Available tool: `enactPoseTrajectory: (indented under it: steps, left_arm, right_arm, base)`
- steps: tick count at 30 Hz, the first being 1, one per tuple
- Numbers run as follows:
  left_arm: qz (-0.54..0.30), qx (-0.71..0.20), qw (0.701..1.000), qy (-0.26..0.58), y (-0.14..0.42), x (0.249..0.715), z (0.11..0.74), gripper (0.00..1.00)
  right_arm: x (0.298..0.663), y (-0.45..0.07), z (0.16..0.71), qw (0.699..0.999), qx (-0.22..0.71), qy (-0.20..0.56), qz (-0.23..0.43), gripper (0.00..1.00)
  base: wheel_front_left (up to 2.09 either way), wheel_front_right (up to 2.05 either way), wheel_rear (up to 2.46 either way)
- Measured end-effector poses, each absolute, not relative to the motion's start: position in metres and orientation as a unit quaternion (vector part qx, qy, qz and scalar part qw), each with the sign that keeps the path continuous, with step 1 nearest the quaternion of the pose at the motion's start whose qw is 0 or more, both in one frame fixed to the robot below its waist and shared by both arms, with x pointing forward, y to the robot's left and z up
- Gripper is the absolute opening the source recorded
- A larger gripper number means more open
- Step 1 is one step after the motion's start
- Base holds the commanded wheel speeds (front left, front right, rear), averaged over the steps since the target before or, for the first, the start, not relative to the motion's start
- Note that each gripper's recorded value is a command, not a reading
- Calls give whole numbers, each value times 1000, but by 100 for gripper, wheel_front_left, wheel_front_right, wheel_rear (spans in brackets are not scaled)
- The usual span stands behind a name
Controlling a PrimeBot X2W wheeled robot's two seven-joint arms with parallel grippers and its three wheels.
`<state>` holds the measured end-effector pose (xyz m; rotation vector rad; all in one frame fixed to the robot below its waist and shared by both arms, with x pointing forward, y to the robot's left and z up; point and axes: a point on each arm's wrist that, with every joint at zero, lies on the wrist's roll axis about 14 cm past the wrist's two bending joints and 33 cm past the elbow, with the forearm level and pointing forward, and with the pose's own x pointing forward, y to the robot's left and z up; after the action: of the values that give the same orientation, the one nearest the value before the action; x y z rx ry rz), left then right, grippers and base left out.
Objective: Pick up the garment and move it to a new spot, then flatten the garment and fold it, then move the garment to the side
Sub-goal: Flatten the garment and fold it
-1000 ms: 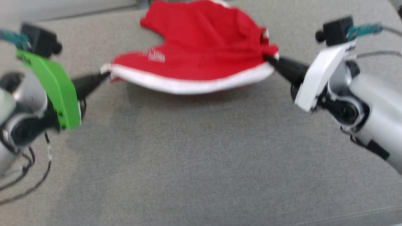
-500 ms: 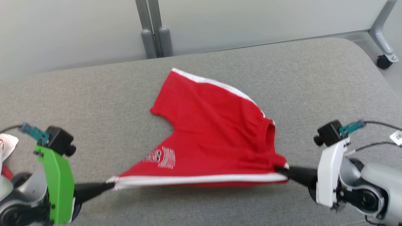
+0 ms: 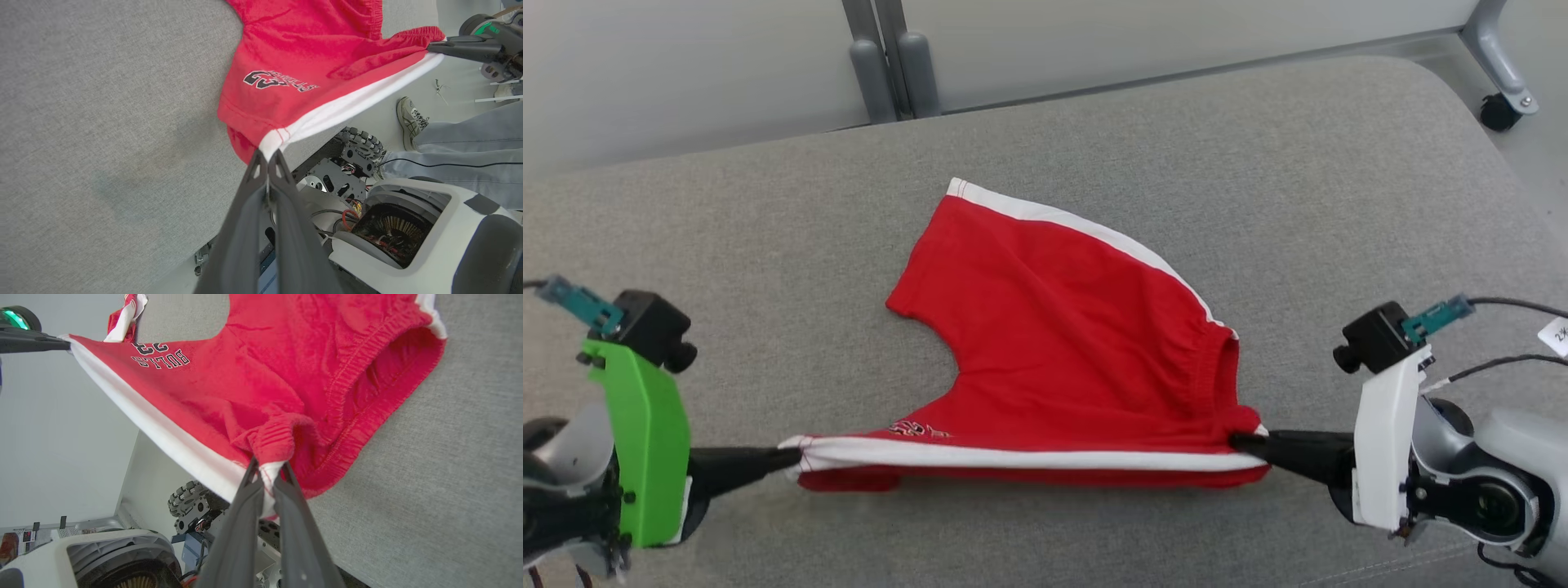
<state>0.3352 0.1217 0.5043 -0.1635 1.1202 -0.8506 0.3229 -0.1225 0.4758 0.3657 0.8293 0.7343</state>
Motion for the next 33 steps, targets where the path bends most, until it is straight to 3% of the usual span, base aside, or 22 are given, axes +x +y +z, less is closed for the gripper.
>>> enactPoseTrajectory:
  steps: [19,33]
  left_arm:
    - [-404,-10,761,507,74,510,501,0]
    - [-446,-14,743,498,9,578,453,0]
  right_arm:
    - [440,-132,476,863,253,325,293,0]
    - [453,-165,433,864,281,355,218,0]
  base:
    - [0,0,0]
    - [0,0,0]
